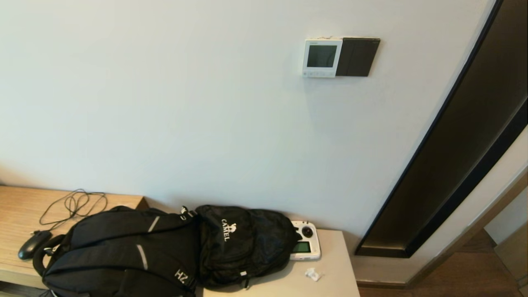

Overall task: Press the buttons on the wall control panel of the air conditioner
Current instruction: Turn on the central air conditioner

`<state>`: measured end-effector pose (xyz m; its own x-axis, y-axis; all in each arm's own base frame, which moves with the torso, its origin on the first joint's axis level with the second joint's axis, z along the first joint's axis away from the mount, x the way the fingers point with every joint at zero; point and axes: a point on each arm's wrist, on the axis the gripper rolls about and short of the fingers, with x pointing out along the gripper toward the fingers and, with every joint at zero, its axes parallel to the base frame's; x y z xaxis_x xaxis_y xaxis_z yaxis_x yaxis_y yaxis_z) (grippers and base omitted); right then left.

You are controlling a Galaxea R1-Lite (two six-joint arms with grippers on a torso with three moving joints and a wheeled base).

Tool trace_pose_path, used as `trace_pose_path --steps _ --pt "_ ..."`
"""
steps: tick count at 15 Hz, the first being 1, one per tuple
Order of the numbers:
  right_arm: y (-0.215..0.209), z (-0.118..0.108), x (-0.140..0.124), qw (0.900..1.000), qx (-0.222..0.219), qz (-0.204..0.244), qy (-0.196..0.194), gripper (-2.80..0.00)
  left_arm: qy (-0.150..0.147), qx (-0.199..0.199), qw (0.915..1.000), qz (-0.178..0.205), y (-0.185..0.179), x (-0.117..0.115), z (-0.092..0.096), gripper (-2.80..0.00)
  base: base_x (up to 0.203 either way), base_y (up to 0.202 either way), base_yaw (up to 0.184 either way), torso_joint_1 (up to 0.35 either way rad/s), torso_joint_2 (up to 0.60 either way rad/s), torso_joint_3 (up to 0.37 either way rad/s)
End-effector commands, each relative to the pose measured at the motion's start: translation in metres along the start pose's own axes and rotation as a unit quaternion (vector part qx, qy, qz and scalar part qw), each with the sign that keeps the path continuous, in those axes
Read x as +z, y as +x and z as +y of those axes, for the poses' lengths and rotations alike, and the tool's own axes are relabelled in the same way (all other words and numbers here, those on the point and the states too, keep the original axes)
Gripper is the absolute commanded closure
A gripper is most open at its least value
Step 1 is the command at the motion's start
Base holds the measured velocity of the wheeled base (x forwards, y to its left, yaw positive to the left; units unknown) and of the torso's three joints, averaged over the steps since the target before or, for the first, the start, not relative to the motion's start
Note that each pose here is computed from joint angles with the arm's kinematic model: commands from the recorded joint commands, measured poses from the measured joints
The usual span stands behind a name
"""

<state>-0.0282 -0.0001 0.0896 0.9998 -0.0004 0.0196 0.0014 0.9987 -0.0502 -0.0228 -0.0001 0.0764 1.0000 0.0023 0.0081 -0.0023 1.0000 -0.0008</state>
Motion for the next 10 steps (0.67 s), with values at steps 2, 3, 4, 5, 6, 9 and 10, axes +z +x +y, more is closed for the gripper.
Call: trace_pose_path --steps 2,3,4,5,6,9,10 --pt "-0.008 -0.001 0.027 0.999 -0.002 -0.033 -0.003 0.00 0.000 0.000 1.0000 -0.001 0.000 0.000 0.000 0.00 0.000 0.000 0.000 0.000 0.00 0.000" --pt "-0.006 -0.002 0.035 1.000 -0.001 -0.025 -0.003 0.00 0.000 0.000 1.0000 -0.001 0.000 0.000 0.000 0.00 0.000 0.000 0.000 0.000 0.00 0.000" --pt "-0.003 -0.002 0.045 1.000 -0.001 -0.018 -0.003 0.00 0.000 0.000 1.0000 -0.001 0.000 0.000 0.000 0.00 0.000 0.000 0.000 0.000 0.00 0.000" --pt "0.002 -0.003 0.057 1.000 -0.001 -0.013 -0.003 0.00 0.000 0.000 1.0000 -0.001 0.000 0.000 0.000 0.00 0.000 0.000 0.000 0.000 0.00 0.000" --pt "0.010 -0.003 0.070 1.000 -0.003 -0.009 -0.002 0.00 0.000 0.000 1.0000 -0.001 0.000 0.000 0.000 0.00 0.000 0.000 0.000 0.000 0.00 0.000" --pt "0.052 -0.006 0.112 1.000 -0.009 -0.006 -0.002 0.00 0.000 0.000 1.0000 -0.001 0.000 0.000 0.000 0.00 0.000 0.000 0.000 0.000 0.00 0.000" --pt "0.069 -0.007 0.127 1.000 -0.011 -0.009 -0.002 0.00 0.000 0.000 1.0000 -0.001 0.000 0.000 0.000 0.00 0.000 0.000 0.000 0.000 0.00 0.000"
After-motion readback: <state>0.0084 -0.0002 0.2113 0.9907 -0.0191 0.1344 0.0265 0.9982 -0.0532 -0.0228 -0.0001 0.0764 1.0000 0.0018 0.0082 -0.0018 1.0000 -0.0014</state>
